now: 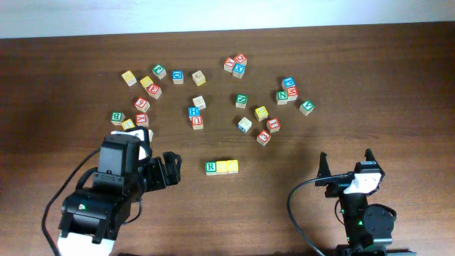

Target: Spell out RSS

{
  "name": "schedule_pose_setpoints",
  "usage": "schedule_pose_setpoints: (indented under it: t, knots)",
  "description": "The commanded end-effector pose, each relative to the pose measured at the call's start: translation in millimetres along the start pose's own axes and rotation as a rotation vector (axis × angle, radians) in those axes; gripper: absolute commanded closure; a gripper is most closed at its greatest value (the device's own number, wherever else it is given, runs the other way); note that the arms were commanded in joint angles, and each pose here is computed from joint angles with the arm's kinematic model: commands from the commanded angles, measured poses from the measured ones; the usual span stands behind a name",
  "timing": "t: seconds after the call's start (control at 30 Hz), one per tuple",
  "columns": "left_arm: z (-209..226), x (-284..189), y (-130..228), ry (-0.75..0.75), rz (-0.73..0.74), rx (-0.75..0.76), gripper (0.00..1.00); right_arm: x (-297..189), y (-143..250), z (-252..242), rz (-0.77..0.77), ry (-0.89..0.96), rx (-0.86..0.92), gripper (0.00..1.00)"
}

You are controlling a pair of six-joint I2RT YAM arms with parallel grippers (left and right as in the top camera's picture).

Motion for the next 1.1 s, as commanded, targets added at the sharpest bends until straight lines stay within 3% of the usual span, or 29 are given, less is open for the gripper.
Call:
schedule_pose_setpoints:
  t: [0.0, 0.67, 0.9, 1.07]
  knots:
    - [0, -3, -3, -0.006, -0.018, 0.006, 0.01, 0, 2, -2, 0.001, 0.021, -0.002, 0.02]
    - [4, -1, 4, -0.038, 0.019, 0.008, 0.01, 0, 2, -2, 0.001, 0.021, -0.002, 0.02]
    - [12, -25, 14, 0.044, -0.098, 0.249, 0.01, 0, 2, -2, 0.001, 0.021, -0.002, 0.02]
    - [24, -37, 27, 0.083, -0.243, 0.285, 0.01, 0, 2, -2, 0.001, 0.021, -0.002, 0.02]
Point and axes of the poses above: each gripper's point midway between its finger pads, its own x axis out along the fingers, its own z axis along the line the jaws close on, y = z × x, the point moved 10 cm from there along -x, back along the fingers, and after that the axes turned 2 degrees about -x, right-handed, at the moved point
